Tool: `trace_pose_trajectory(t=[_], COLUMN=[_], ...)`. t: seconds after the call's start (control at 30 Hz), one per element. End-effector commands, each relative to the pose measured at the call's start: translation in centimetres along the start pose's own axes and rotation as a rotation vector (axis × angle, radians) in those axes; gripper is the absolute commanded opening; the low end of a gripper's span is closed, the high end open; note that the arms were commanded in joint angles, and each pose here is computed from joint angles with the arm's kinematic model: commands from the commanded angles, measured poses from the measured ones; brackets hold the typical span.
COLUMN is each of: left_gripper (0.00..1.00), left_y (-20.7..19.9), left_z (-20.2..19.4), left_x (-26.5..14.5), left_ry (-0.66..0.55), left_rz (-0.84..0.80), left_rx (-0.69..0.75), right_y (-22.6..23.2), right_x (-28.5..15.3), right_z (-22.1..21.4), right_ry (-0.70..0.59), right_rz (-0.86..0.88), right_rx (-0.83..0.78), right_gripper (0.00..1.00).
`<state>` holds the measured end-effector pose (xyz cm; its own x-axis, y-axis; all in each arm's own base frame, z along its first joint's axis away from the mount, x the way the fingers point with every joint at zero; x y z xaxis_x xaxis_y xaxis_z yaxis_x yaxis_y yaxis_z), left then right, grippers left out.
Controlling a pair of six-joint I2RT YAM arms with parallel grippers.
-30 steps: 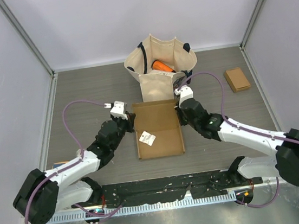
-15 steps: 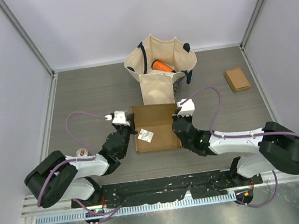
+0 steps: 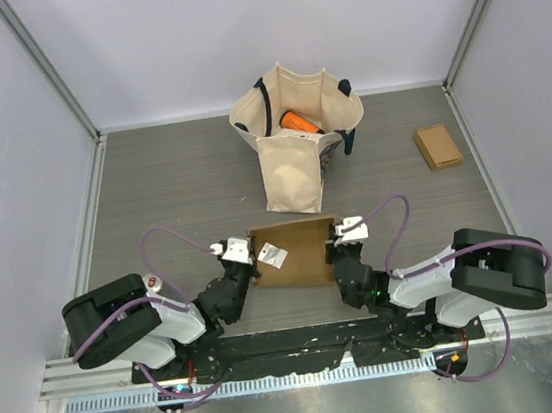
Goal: Fold the paper box
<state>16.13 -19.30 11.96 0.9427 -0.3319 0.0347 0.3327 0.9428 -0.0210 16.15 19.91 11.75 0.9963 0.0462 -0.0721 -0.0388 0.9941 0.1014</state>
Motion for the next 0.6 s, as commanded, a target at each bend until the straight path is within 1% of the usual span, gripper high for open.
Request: trace_pose_trajectory(t=[0.0, 0.1, 0.2, 0.23, 0.27, 0.3, 0.33, 0.37, 0.4, 0.43, 0.47, 0.5, 0.53, 0.57], left_gripper=[0.00, 0.00, 0.00, 0.00, 0.00, 0.00, 0.00, 0.00, 0.00, 0.00, 0.00, 0.00, 0.00, 0.00], left_y=[-0.5, -0.3, -0.2, -0.2, -0.3, -0.2, -0.4, -0.5, -0.6, -0.8, -0.9, -1.0, -1.2, -1.4], left_z=[1.4, 1.0, 0.7, 0.6, 0.5, 0.4, 0.4, 0.4, 0.4, 0.5, 0.5, 0.6, 0.6, 0.7], left_x=[-1.2, -1.9, -2.2, -2.3, -2.4, -2.4, -2.4, -2.5, -2.5, -2.6, -2.5, -2.5, -2.6, -2.5], left_ry=[-0.095, -0.080, -0.069, -0.067, -0.065, -0.061, -0.060, -0.060, -0.058, -0.060, -0.061, -0.062, -0.061, -0.064], left_rz=[-0.012, -0.016, -0.011, -0.008, -0.011, -0.008, -0.008, -0.009, -0.009, -0.016, -0.010, -0.010, -0.014, -0.014], left_rx=[-0.097, -0.087, -0.086, -0.084, -0.083, -0.073, -0.071, -0.070, -0.061, -0.053, -0.053, -0.051, -0.047, -0.051], right_y=[1.7, 1.7, 1.9, 2.2, 2.7, 2.4, 2.6, 3.4, 1.5, 1.6, 0.4, 0.0, 0.0, -0.3], right_x=[-1.5, -2.3, -2.9, -3.4, -3.6, -4.2, -4.9, -5.2, -5.6, -6.5, -7.4, -8.2, -9.2, -10.7], right_z=[1.0, 0.4, -0.1, -0.2, 0.1, -0.8, -0.3, 0.6, -0.7, -0.3, -0.5, -0.5, -0.5, -0.2], right_ry=[-0.060, -0.048, -0.017, -0.002, 0.010, 0.058, 0.076, 0.104, 0.184, 0.228, 0.323, 0.371, 0.415, 0.455], right_rz=[0.017, 0.027, 0.043, 0.060, 0.070, 0.065, 0.077, 0.083, 0.044, 0.040, 0.033, 0.039, 0.046, 0.101], right_rx=[0.162, 0.166, 0.143, 0.137, 0.138, 0.090, 0.113, 0.145, 0.002, 0.098, 0.020, 0.023, 0.096, 0.108], right_gripper=[0.01, 0.02, 0.13, 0.20, 0.24, 0.27, 0.39, 0.48, 0.53, 0.54, 0.56, 0.56, 0.56, 0.56])
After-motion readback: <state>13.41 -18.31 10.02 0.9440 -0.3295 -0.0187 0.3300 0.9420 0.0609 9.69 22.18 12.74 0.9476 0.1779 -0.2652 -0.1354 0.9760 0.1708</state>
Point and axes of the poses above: each gripper's point midway between its finger pads, its own x axis out along the fingers, its own y axis along the line the jaws close on, z = x × y, the point moved 9 cm from there along -x, back along the fingers, and after that the axes turned 1 degree about x, right-handed, at the moved point
